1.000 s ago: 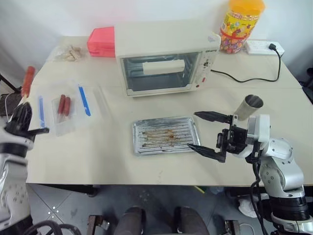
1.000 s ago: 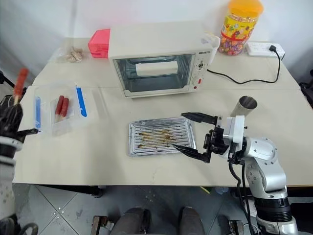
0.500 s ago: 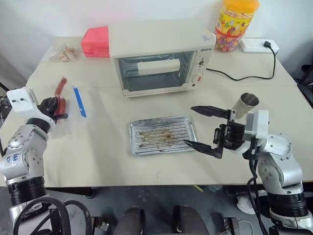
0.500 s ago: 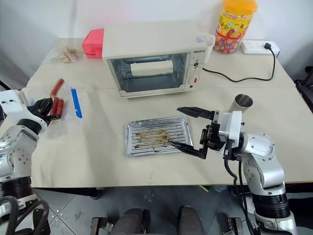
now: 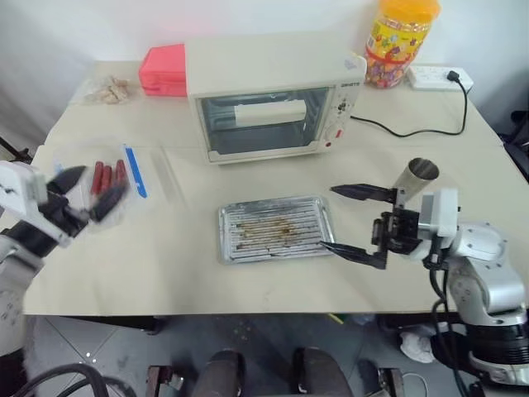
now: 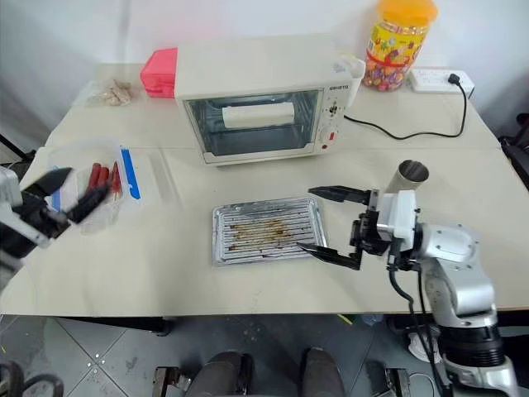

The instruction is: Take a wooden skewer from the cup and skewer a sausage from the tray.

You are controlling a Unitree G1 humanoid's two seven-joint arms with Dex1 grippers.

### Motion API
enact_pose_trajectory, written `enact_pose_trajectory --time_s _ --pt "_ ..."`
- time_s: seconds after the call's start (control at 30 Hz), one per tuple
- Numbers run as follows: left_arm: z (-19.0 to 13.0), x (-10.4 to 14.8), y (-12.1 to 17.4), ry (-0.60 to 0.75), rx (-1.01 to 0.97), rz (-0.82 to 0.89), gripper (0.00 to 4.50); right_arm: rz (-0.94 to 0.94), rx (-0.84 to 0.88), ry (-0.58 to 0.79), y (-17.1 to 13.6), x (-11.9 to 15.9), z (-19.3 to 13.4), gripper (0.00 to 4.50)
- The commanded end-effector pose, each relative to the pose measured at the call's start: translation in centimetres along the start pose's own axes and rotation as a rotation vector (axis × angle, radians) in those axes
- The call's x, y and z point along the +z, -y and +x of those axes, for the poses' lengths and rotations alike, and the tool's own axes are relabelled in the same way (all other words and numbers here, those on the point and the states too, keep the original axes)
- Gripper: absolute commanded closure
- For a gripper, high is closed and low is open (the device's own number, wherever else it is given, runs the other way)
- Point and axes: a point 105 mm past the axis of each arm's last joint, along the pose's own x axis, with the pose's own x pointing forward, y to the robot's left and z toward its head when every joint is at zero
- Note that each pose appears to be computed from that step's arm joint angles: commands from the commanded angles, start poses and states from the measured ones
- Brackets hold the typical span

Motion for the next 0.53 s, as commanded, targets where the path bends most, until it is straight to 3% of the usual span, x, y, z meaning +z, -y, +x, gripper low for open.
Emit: enact_pose_trajectory --time_s 0.03,0.17,0.37,0.53 --pt "-0.2 -1.2 3.3 -0.066 -0.298 0.105 0.02 -0.012 0.023 -0.047 -0.6 -0.6 -1.5 0.00" --pt "0.7 -3.5 4.9 -0.108 -0.425 0.168 0.02 0.021 0.003 -0.137 -2.0 -3.4 -4.0 0.00" --pt "0.0 -6.8 5.8 -0.151 -0.384 0.191 0.02 0.042 -0.077 -0.190 -3.0 -5.6 -6.2 0.00" --pt "-0.5 -7.3 6.6 -0.139 -0.359 0.194 0.02 0.054 -0.115 -0.192 -2.9 -6.3 -6.6 0.00"
